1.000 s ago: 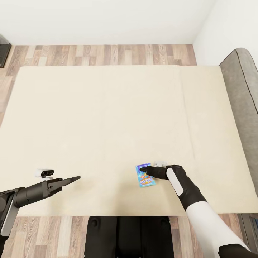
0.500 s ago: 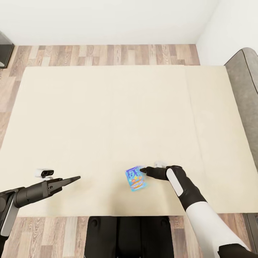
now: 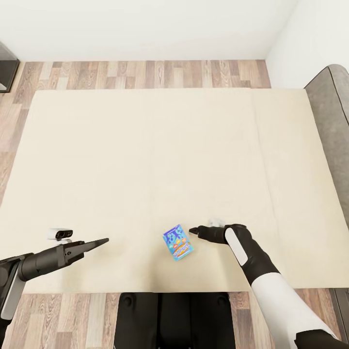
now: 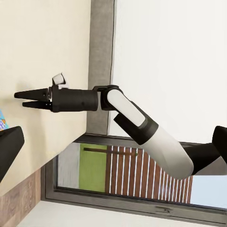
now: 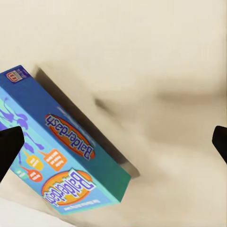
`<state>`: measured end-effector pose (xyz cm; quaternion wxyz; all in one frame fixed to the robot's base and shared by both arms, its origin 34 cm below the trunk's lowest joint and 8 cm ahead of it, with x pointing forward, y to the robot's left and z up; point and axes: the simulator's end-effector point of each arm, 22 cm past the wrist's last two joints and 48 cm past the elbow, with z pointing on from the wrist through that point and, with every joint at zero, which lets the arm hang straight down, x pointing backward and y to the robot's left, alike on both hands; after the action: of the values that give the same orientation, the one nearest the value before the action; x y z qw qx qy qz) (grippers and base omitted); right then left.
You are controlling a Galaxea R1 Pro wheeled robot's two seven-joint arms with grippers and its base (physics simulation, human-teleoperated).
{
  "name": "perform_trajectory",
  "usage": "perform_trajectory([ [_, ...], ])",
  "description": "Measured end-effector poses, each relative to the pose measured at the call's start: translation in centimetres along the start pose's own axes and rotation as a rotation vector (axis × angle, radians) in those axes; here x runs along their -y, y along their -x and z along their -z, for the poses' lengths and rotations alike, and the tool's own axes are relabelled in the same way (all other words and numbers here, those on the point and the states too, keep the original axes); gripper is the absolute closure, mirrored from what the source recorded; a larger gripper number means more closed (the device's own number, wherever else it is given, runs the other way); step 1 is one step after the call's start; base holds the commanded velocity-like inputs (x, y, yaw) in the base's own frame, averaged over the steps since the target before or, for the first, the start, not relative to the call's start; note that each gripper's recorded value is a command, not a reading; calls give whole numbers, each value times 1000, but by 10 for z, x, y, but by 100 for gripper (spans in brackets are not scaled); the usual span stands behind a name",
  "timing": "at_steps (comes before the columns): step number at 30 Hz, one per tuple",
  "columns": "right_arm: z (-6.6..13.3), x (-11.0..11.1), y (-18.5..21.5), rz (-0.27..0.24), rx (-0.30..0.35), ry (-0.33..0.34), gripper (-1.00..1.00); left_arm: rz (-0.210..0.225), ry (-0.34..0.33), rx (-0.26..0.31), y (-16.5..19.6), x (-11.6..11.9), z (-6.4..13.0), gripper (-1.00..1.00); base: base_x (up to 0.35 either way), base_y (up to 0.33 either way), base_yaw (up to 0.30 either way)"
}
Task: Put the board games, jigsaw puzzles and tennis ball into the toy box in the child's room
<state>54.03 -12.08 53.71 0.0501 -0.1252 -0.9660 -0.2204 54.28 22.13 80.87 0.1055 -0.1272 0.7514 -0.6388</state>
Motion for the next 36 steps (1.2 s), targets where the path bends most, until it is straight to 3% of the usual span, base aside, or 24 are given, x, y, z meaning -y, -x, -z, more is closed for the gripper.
perform_trajectory([
  [17,-5,-1,-14,-21,-38,19,-100,0,-1,0,0,0,0,-100,0,0,0],
  [24,-6,-17,-16,-18,-42,80,-100,0,0,0,0,0,0,-100,0,0,0],
  [36,-7,-25,-15,-14,-36,99,-100,0,0,0,0,0,0,-100,0,0,0],
])
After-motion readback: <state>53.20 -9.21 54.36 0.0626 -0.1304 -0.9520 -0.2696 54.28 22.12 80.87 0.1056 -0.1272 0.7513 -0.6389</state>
